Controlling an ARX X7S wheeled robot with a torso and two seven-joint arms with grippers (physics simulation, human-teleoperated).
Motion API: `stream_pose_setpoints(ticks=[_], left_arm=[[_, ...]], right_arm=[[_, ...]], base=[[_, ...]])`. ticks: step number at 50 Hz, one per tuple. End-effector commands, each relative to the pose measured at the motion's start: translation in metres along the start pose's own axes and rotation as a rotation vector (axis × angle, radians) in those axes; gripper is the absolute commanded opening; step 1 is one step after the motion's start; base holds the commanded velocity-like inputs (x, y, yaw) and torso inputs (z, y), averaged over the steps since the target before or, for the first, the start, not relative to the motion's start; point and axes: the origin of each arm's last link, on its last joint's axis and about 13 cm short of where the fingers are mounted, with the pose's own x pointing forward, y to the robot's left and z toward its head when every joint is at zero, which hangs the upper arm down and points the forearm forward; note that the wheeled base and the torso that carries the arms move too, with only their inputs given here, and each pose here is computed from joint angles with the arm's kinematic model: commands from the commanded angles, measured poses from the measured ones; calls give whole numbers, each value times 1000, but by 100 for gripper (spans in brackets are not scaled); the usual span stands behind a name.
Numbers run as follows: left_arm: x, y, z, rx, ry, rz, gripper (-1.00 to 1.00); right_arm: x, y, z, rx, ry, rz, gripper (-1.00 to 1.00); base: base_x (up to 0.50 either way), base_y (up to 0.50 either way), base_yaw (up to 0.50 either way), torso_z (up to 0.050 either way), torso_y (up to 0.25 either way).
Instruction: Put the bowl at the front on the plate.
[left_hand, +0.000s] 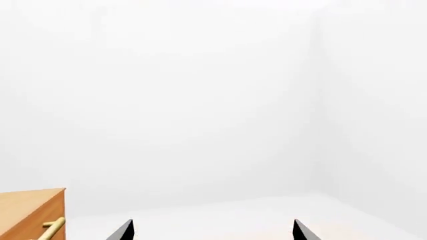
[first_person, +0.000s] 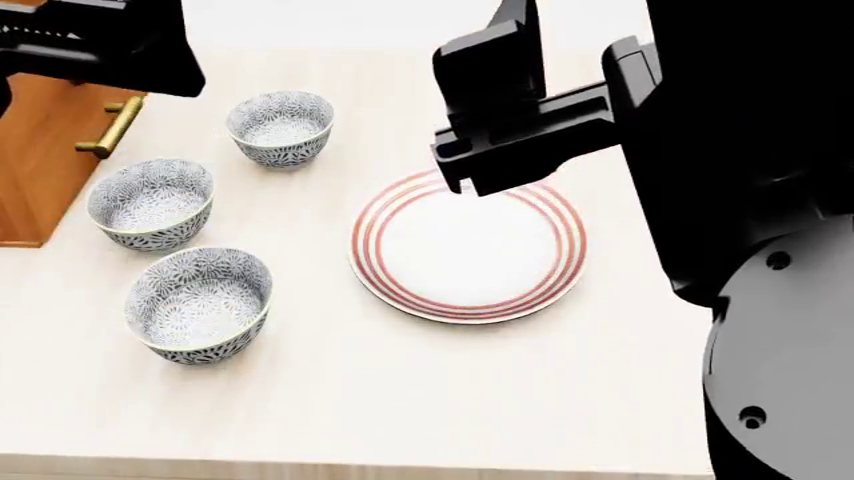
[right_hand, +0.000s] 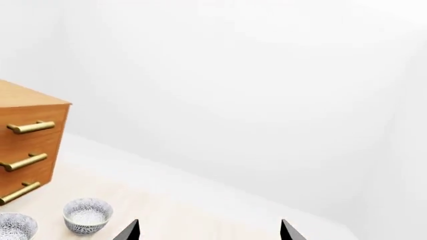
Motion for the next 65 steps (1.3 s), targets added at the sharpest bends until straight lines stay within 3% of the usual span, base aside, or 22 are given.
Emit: stream_pose_setpoints(ticks=[1, 17, 65], left_arm=[[2, 1, 17, 2, -27, -7, 100], [1, 4, 10, -32, 10, -3, 100], [-1, 4, 6, -25, 15, -3, 100]], right_arm=[[4, -4, 14, -26, -13, 19, 100], [4, -3, 12, -28, -8, 38, 100], [3, -3, 11, -22, -7, 45, 100]], base=[[0, 0, 0, 0, 0], [4, 0, 0, 0, 0], [153, 0, 0, 0, 0]])
